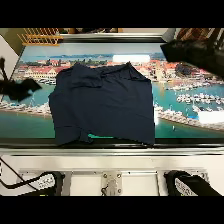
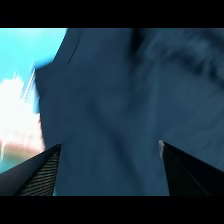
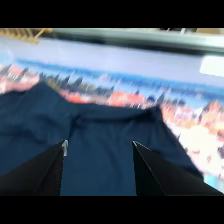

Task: Fold the clothes and pants, and hang the long-sleeved shirts on hangers.

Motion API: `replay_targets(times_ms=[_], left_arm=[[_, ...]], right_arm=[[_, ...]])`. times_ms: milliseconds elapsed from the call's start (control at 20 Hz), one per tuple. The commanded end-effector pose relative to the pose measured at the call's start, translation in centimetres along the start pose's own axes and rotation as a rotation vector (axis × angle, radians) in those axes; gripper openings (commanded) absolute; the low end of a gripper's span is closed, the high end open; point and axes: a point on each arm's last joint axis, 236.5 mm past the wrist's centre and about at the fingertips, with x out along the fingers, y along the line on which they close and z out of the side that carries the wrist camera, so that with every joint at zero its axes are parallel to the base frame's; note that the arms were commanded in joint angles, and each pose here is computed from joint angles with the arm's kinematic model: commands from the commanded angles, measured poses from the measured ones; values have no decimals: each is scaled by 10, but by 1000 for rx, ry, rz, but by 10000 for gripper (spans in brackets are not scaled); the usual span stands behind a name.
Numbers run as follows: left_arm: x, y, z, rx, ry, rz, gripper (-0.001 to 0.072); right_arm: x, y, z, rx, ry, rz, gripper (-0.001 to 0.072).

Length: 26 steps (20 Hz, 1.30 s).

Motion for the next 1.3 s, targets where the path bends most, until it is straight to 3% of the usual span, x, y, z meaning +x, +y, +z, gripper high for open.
replay_targets(times_ms=[0,300,800,850,900,950,1050,1250], left_arm=[[27,58,-109,-177,192,26,676],[70,78,-192,-215,354,13,676],[114,24,-186,-83,325,-44,674],[115,21,-186,-82,326,-44,537],[113,20,-187,-90,330,-45,188],[110,18,-185,-81,322,-47,15],[96,16,-177,-53,285,-43,10],[60,7,-180,28,273,-38,10]], right_arm=[[-29,25,-59,40,109,53,451],[-41,33,-89,123,138,64,452],[-42,37,-89,136,138,78,451],[-43,38,-92,135,153,84,451],[-44,39,-99,132,184,87,451],[-46,36,-109,147,225,68,451],[-57,12,-145,240,356,-63,446],[-106,-32,-270,659,670,-460,446]])
